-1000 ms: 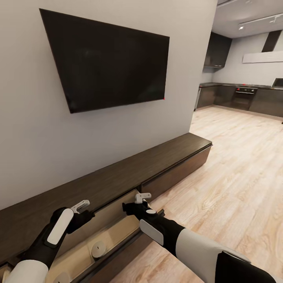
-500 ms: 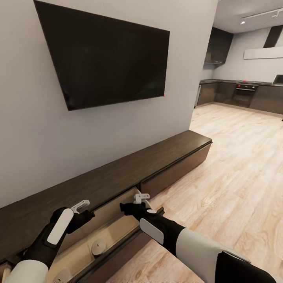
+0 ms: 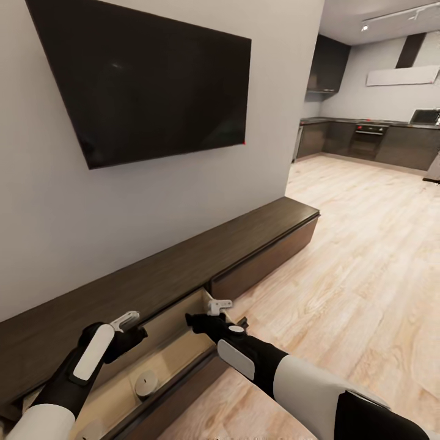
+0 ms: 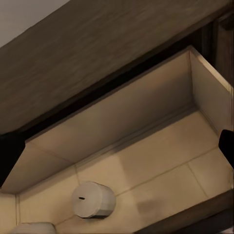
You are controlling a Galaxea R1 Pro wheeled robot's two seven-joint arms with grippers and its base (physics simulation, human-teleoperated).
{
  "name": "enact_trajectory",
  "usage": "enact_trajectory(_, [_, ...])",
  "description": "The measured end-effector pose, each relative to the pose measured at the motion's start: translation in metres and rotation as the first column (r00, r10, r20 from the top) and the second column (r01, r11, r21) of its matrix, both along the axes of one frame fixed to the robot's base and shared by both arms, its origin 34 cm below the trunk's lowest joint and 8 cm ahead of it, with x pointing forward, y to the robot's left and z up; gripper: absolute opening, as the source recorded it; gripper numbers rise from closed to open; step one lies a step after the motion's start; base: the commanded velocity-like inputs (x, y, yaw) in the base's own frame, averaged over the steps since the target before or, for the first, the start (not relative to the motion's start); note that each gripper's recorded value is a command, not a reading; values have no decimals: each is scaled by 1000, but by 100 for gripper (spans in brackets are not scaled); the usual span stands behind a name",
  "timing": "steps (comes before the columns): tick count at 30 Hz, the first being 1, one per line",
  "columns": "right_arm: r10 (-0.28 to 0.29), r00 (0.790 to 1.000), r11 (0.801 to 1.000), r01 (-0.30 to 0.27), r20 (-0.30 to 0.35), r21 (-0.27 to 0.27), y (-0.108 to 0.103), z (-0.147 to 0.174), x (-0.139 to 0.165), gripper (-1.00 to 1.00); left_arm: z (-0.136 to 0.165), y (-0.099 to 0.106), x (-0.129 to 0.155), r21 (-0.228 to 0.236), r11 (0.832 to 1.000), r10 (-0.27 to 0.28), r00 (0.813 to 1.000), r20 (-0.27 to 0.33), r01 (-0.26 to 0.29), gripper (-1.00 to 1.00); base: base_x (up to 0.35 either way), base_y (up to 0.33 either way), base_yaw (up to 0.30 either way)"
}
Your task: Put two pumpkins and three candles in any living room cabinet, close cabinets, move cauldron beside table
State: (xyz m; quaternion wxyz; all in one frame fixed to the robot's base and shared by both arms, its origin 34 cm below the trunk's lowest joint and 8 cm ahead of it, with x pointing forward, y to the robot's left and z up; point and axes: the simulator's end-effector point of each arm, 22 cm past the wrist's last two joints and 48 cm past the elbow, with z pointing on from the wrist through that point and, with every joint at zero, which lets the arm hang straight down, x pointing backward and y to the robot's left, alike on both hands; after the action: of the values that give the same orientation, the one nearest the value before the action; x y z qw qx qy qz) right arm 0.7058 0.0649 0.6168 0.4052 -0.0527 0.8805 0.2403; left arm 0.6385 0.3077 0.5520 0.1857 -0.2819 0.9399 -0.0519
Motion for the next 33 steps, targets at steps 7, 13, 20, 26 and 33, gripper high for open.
enact_trajectory(7, [-2, 1000, 1000, 2, -8, 1, 0, -5, 0, 100, -5, 0, -2, 1, 1000, -1, 1000, -10, 1, 100, 0, 0, -157])
enact_trajectory(13, [-3, 1000, 1000, 3, -15, 1, 0, -10, -1, 100, -9, 1, -3, 8, 1000, -3, 1000, -18, 3, 100, 0, 0, -159])
enact_trajectory(20, [-3, 1000, 1000, 3, -25, 1, 0, -16, -2, 100, -14, 2, -5, 12, 1000, -3, 1000, -28, 4, 100, 0, 0, -159])
enact_trajectory(26, [-3, 999, 1000, 3, -34, 1, 0, -20, -3, 100, -18, 2, -6, 14, 1000, -4, 999, -36, 4, 100, 0, 0, -159])
enact_trajectory(33, [-5, 999, 1000, 5, -44, 2, 0, -26, -4, 100, -23, 2, -8, 15, 1000, -5, 999, -46, 6, 100, 0, 0, -159])
